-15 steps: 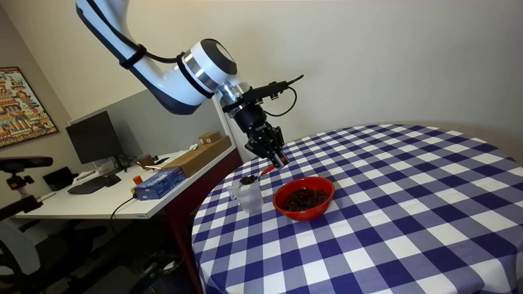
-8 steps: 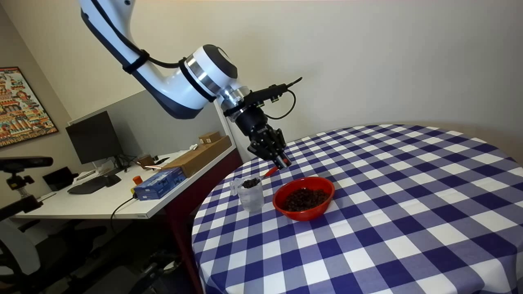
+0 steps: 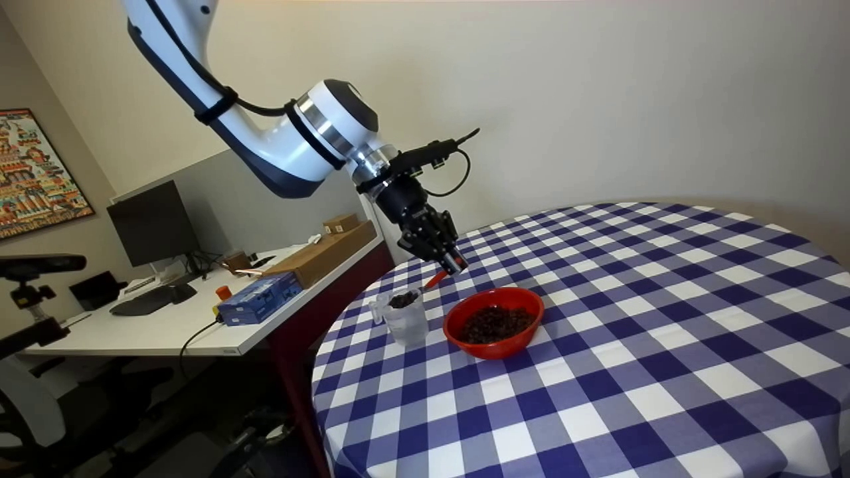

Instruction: Put a spoonful of the contents of the bowl into the jug

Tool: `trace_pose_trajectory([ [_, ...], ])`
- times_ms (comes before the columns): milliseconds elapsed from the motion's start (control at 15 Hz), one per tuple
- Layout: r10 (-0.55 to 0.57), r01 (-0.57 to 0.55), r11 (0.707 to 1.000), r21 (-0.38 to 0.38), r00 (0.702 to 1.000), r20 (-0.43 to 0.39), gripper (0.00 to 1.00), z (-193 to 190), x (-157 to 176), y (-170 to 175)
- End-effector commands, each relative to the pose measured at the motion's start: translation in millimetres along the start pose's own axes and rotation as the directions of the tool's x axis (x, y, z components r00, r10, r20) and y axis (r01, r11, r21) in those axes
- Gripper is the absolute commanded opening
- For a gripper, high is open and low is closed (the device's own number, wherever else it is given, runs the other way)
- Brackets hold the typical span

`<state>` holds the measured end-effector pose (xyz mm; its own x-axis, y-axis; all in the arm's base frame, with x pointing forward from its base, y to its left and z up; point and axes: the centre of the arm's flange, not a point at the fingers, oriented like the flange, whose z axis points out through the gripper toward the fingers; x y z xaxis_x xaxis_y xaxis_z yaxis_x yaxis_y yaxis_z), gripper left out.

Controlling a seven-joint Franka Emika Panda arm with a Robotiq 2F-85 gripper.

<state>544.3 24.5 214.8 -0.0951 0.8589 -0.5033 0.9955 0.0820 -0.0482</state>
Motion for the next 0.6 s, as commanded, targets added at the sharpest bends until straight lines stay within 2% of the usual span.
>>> trace_pose_trajectory([
  [0,-0.013,0.014,1.000,-0.024,0.999,0.029,0.05,-3,9,-7],
  [533,-0.059,0.065,0.996,-0.057,0.994,0.094,0.05,0,20,-20],
])
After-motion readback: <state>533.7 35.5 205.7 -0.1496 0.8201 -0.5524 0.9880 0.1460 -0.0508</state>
